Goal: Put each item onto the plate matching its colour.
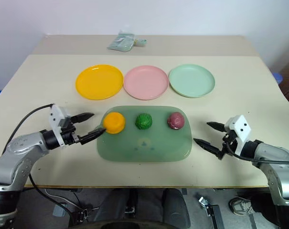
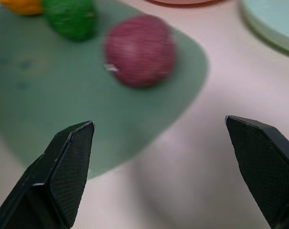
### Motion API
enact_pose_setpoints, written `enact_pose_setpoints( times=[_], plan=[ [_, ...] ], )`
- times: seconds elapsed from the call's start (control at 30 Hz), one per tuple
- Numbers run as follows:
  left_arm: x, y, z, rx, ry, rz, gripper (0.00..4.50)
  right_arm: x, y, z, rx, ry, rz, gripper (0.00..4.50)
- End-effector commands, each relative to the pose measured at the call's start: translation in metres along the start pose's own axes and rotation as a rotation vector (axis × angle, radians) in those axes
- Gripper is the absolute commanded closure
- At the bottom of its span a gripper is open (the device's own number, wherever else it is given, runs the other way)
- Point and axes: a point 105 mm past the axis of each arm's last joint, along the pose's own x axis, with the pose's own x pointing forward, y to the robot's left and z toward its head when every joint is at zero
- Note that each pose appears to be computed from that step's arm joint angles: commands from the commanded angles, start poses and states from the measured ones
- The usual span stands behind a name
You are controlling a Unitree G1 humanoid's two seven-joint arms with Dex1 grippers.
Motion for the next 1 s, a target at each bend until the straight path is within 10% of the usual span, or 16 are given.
enact_pose_setpoints(
  times=[0.03, 0.23, 0.4, 0.5, 0.73, 1.0],
  plan=[
    [0.01, -0.005, 0.0, 0.075, 0.032, -0.084, 0.0, 0.003, 0.009, 0.014, -0.025, -0.045, 0.006, 0.03],
    [0.035, 0.006, -0.005, 0.09, 0.068, -0.084, 0.0, 0.013, 0.026, 0.018, -0.02, -0.075, 0.019, 0.03],
    [0.041, 0.009, -0.004, 0.084, 0.037, -0.063, 1.37, 0.02, 0.035, 0.025, -0.023, -0.087, 0.038, 0.0],
    [0.039, 0.017, 0.003, 0.051, -0.011, -0.002, 1.39, 0.024, 0.038, 0.03, -0.027, -0.097, 0.05, 0.0],
    [0.008, 0.086, 0.033, -0.007, -0.177, 0.413, 1.39, 0.028, 0.038, 0.04, -0.047, -0.128, 0.058, 0.0],
    [0.023, 0.171, 0.035, -0.028, -0.038, 0.85, 1.39, 0.042, 0.029, 0.059, -0.085, -0.183, 0.028, 0.0]
  ],
)
